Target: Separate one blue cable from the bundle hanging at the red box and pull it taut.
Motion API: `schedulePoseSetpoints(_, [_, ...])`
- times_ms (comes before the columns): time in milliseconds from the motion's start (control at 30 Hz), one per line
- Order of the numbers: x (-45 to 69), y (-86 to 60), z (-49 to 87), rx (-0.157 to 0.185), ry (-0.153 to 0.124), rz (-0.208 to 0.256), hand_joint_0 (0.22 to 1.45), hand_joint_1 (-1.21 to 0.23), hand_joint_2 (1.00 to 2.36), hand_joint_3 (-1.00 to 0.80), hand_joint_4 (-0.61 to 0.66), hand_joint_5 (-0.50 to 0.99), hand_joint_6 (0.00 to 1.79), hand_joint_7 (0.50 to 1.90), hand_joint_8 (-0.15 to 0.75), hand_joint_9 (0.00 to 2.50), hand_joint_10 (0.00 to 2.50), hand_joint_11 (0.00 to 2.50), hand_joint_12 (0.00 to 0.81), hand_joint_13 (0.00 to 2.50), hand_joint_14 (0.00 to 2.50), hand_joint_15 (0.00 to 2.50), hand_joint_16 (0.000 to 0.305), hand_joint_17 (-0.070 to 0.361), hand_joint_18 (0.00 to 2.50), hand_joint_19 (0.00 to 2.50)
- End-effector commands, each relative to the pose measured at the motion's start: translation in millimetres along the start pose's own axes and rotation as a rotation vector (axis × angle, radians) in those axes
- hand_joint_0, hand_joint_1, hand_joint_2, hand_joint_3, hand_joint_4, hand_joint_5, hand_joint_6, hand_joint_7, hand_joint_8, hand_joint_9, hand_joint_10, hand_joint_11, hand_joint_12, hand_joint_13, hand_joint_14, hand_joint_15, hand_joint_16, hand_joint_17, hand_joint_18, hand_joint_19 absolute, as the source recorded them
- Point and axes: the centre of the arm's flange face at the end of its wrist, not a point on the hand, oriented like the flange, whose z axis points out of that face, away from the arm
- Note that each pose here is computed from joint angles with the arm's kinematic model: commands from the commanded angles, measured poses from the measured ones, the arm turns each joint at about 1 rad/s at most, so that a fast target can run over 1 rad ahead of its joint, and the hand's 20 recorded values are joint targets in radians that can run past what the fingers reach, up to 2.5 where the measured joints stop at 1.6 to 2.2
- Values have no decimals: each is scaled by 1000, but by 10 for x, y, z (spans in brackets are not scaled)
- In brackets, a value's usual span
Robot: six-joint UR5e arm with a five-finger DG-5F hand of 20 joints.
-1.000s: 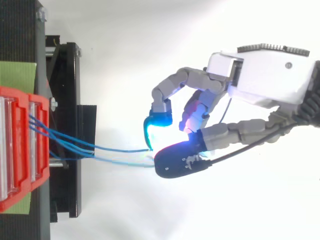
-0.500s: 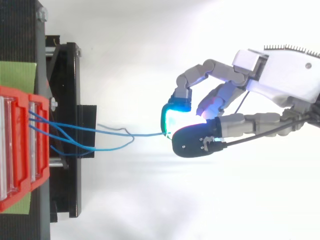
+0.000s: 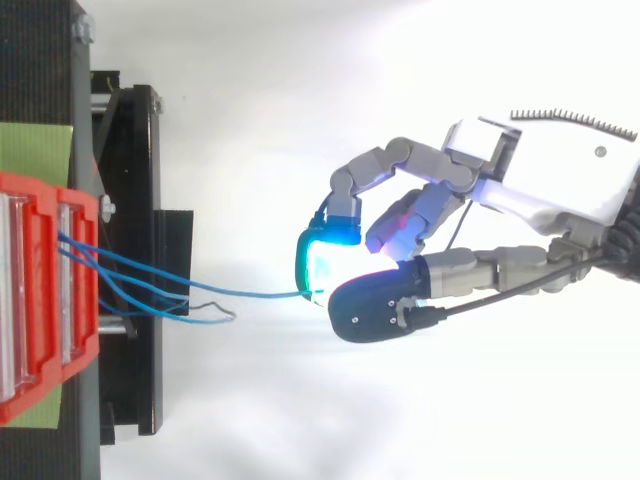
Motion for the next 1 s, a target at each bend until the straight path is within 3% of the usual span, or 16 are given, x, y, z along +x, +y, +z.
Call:
schedulePoseSetpoints(0, [30, -56, 12, -25, 3, 16, 638, -712, 1001, -484, -23, -178, 925, 1042, 202, 1282, 16, 1377, 292, 1000, 23, 627, 39, 87, 630, 462])
schedulePoseSetpoints(133, [79, -76, 22, -55, 3, 33, 619, -664, 1000, -500, 0, -179, 921, 1047, 199, 1315, 14, 1430, 292, 1004, 25, 646, 39, 87, 633, 460])
schedulePoseSetpoints(633, [78, -83, 20, -53, 3, 27, 586, -667, 1000, -500, 31, -192, 916, 1008, 196, 1325, 2, 1637, 304, 1148, 29, 989, 40, 89, 647, 450])
schedulePoseSetpoints(967, [93, -83, 27, -60, 2, 8, 492, -636, 1000, -500, 67, -200, 921, 949, 229, 1299, 179, 1539, 333, 1239, 23, 1112, 47, 105, 698, 431])
